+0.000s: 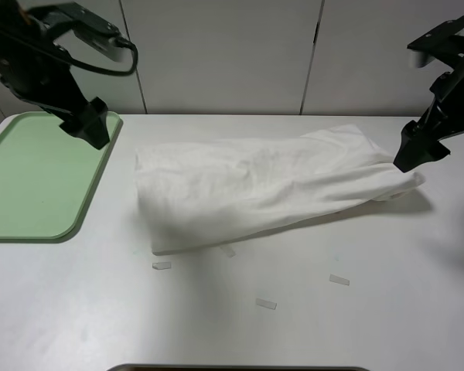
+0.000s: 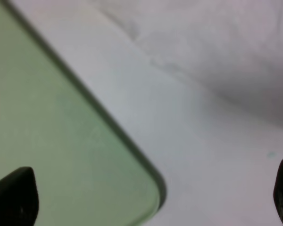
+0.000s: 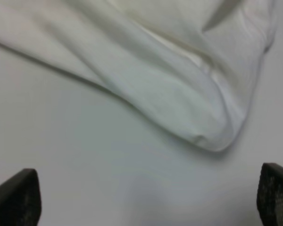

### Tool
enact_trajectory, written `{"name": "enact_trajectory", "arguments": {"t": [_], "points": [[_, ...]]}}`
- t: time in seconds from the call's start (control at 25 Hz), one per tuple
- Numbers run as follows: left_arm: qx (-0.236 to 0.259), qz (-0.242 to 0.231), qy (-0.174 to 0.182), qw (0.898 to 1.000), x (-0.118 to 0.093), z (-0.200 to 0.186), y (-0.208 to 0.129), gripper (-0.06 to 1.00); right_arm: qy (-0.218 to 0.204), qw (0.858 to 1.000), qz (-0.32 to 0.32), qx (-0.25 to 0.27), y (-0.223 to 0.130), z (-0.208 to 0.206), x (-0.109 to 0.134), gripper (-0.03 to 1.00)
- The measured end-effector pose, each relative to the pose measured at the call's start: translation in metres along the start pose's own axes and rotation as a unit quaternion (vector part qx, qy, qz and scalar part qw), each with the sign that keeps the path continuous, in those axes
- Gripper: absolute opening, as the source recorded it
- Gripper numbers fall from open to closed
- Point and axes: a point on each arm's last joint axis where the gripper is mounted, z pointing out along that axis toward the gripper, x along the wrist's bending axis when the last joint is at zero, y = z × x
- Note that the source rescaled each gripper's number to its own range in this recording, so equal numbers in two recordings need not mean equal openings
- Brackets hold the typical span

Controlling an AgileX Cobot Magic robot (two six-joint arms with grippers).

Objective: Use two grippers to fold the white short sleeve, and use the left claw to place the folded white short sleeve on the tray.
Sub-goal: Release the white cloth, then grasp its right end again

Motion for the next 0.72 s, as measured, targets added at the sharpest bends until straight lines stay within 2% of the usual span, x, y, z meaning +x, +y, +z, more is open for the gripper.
{"name": "enact_trajectory", "arguments": {"t": [0.04, 0.08, 0.2, 0.36, 0.48, 0.72], "points": [[0.000, -0.007, 0.006, 1.000, 0.000, -0.006, -0.002, 1.00, 0.000, 1.000, 0.000, 0.000, 0.000, 0.000, 0.000, 1.00], [-0.003, -0.033, 0.035, 0.999, 0.000, -0.036, -0.013, 1.00, 0.003, 1.000, 0.003, -0.002, 0.000, 0.000, 0.001, 1.00], [-0.017, -0.066, 0.062, 0.996, -0.002, -0.069, -0.027, 1.00, 0.014, 1.000, 0.012, -0.008, 0.001, 0.000, 0.002, 1.00], [-0.039, -0.087, 0.072, 0.993, -0.007, -0.091, -0.040, 1.00, 0.025, 0.999, 0.022, -0.014, 0.003, 0.000, 0.005, 1.00], [-0.076, -0.117, 0.081, 0.987, -0.019, -0.118, -0.070, 1.00, 0.030, 0.999, 0.027, -0.017, 0.003, 0.000, 0.005, 1.00], [-0.118, -0.158, 0.087, 0.977, -0.042, -0.140, -0.125, 1.00, 0.032, 0.999, 0.030, -0.018, 0.004, 0.000, 0.006, 1.00]]}}
